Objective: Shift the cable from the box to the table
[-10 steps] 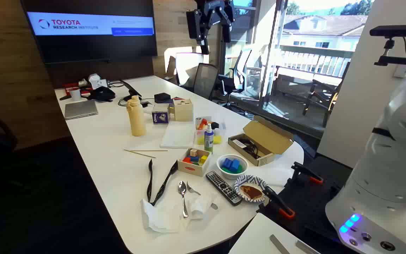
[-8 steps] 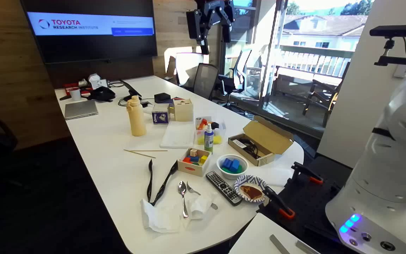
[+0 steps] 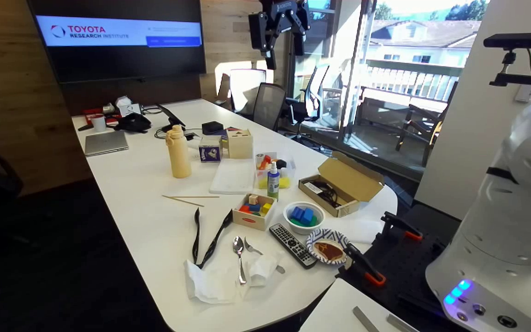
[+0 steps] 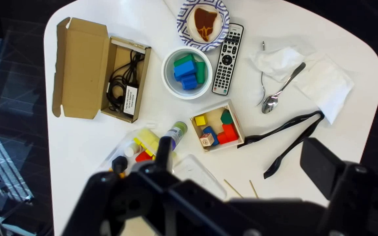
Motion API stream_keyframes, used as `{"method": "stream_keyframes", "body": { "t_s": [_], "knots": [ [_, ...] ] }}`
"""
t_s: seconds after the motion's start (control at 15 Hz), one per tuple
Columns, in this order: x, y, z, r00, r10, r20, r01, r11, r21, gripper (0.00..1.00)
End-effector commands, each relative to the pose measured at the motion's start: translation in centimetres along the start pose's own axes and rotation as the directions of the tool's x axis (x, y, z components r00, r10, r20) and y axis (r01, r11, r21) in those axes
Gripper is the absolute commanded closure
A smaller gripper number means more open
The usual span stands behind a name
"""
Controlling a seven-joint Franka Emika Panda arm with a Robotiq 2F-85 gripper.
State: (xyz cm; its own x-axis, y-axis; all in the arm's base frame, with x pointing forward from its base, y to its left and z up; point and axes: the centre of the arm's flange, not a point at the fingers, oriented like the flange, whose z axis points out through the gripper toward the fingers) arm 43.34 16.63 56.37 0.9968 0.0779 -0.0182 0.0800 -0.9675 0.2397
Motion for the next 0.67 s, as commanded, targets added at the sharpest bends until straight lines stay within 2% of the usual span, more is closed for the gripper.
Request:
{"method": "stream_keyframes", "body": {
  "t_s": [0.0, 0.2, 0.33, 0.47, 0.6],
  "knots": [
    [3.9, 8.3, 3.3, 0.999, 0.021, 0.024, -0.024, 0.991, 0.13, 0.0],
    [6.8, 15.7, 8.5, 0.997, 0.077, -0.008, -0.072, 0.966, 0.248, 0.0],
    [8.6, 19.8, 13.4, 0.985, 0.168, -0.032, -0.148, 0.933, 0.327, 0.0],
    [10.0, 23.1, 18.7, 0.958, 0.281, -0.056, -0.24, 0.895, 0.376, 0.0],
    [11.4, 25.9, 24.1, 0.911, 0.402, -0.088, -0.333, 0.847, 0.413, 0.0]
  ]
}}
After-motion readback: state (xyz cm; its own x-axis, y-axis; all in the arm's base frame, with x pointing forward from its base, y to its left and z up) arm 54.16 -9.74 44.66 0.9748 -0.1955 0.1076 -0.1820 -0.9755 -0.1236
